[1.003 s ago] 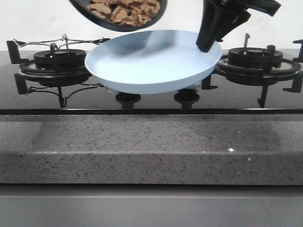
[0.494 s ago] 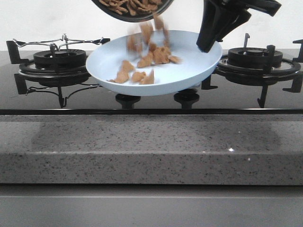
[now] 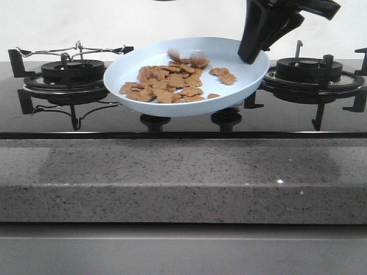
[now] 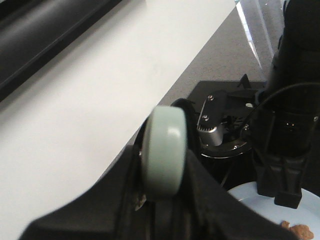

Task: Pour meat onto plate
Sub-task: 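Tilt the pan over the held plate with the left gripper, pouring the meat, then return the empty pan to its burner with the left gripper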

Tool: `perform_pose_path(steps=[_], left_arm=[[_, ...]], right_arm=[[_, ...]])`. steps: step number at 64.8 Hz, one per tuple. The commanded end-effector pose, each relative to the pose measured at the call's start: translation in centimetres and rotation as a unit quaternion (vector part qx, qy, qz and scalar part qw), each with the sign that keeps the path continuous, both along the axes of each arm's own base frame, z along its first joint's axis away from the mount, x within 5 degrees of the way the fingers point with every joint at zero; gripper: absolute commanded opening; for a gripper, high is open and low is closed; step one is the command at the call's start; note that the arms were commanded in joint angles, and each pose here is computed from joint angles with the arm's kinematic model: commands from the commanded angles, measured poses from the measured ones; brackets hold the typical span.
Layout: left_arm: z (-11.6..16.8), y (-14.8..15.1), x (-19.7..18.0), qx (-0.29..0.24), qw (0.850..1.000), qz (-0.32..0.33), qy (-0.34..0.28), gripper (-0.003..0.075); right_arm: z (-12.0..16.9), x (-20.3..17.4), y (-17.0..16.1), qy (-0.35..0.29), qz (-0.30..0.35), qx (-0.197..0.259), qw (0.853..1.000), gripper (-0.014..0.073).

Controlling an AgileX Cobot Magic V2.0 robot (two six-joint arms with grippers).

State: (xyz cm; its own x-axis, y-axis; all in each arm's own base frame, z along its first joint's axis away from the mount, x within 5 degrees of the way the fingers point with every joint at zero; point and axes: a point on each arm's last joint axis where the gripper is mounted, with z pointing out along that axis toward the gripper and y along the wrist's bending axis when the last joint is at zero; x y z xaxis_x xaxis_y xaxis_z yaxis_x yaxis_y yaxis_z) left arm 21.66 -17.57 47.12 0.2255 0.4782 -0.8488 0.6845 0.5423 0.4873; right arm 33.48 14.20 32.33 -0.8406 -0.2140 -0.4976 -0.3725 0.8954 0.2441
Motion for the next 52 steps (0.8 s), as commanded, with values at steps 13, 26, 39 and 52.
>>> perform_pose_path(steps=[13, 26, 39, 52], left_arm=[[2.9, 2.2, -0.4, -0.143, 0.988, 0.046, 0.042, -0.0020], [2.9, 6.7, 2.0, -0.236, 0.960, 0.102, 0.115, -0.0020], [2.1, 11.5, 5.2, -0.358, 0.905, 0.095, 0.207, -0.0020], [-0.7, 16.9, 9.6, -0.477, 0.820, 0.054, 0.313, -0.0020]], right_arm=[[2.8, -0.7, -0.2, -0.046, -0.004, 0.028, 0.999, -0.0069], [2.8, -0.7, -0.2, -0.046, -0.004, 0.027, 0.999, -0.0069], [2.8, -0.7, -0.2, -0.045, -0.004, 0.027, 0.999, -0.0069], [2.8, -0.7, -0.2, -0.045, -0.004, 0.027, 0.999, -0.0069]])
